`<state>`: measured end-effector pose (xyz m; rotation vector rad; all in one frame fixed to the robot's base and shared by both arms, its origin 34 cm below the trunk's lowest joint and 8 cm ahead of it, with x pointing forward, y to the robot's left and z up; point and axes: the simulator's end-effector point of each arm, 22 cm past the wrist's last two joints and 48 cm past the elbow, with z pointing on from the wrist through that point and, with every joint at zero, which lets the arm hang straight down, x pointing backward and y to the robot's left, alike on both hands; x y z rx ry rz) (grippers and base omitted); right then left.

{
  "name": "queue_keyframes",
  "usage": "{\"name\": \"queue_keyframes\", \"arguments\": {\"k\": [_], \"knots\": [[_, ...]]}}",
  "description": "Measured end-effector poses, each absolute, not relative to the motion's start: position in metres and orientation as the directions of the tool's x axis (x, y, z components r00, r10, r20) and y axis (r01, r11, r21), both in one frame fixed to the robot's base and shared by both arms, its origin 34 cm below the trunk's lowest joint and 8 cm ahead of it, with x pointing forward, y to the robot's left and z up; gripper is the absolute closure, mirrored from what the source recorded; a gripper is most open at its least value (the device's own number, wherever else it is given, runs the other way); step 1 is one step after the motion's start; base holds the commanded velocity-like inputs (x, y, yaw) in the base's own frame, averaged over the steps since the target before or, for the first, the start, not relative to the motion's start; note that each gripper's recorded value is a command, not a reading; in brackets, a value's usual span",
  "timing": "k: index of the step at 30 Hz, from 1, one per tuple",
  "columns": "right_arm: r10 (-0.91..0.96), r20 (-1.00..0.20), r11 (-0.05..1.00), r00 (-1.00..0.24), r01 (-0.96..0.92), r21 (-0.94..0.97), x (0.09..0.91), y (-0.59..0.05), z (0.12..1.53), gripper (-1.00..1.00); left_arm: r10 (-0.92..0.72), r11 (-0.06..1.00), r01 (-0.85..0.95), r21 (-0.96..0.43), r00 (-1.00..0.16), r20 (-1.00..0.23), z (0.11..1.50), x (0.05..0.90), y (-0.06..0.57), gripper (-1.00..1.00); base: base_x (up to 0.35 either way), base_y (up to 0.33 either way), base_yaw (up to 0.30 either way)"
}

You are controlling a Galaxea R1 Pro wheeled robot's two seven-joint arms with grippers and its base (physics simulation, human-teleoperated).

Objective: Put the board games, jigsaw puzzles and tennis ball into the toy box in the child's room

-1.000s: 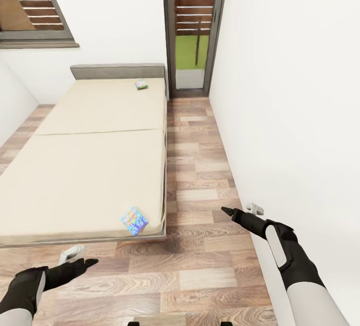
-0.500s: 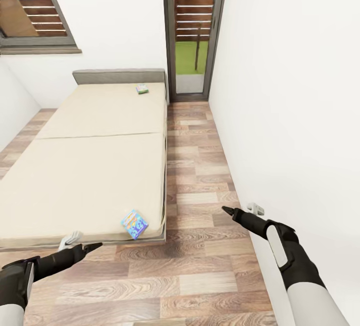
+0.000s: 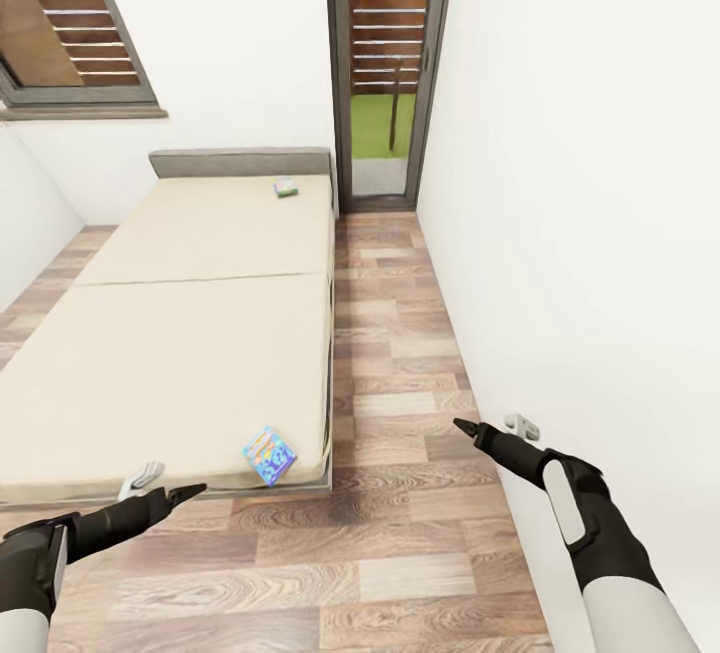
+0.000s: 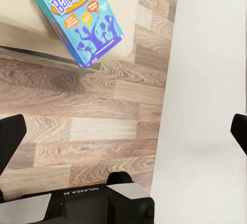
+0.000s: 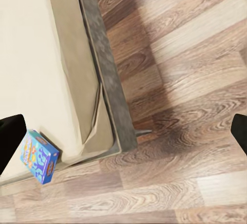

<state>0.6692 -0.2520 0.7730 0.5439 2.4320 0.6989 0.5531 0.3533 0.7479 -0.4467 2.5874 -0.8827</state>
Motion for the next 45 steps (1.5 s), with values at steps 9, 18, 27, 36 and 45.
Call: {"name": "queue_keyframes", "arguments": {"k": [9,18,27,36,45], "knots": [[0.519,-0.398,0.779,-0.757,0.226,0.585,0.672,-0.256,0.780,-1.00,-0.400,0.764,-0.143,-0.630,-0.871,-0.287,0.767,0.567,0.361,-1.00,0.000,0.000,0.000],[0.522,-0.407,0.776,-0.749,0.220,0.591,0.675,-0.251,0.788,-1.00,-0.395,0.778,-0.124,-0.616,-0.859,-0.326,0.787,0.581,0.367,-1.00,0.000,0.000,0.000],[0.525,-0.419,0.775,-0.741,0.212,0.595,0.678,-0.253,0.797,-1.00,-0.398,0.779,-0.119,-0.616,-0.853,-0.339,0.795,0.585,0.369,-1.00,0.000,0.000,0.000],[0.526,-0.429,0.775,-0.734,0.204,0.598,0.681,-0.253,0.805,-1.00,-0.398,0.777,-0.109,-0.620,-0.848,-0.349,0.802,0.588,0.367,-1.00,0.000,0.000,0.000],[0.526,-0.440,0.774,-0.728,0.196,0.602,0.684,-0.252,0.814,-1.00,-0.399,0.777,-0.101,-0.622,-0.843,-0.361,0.809,0.591,0.366,-1.00,0.000,0.000,0.000]]}}
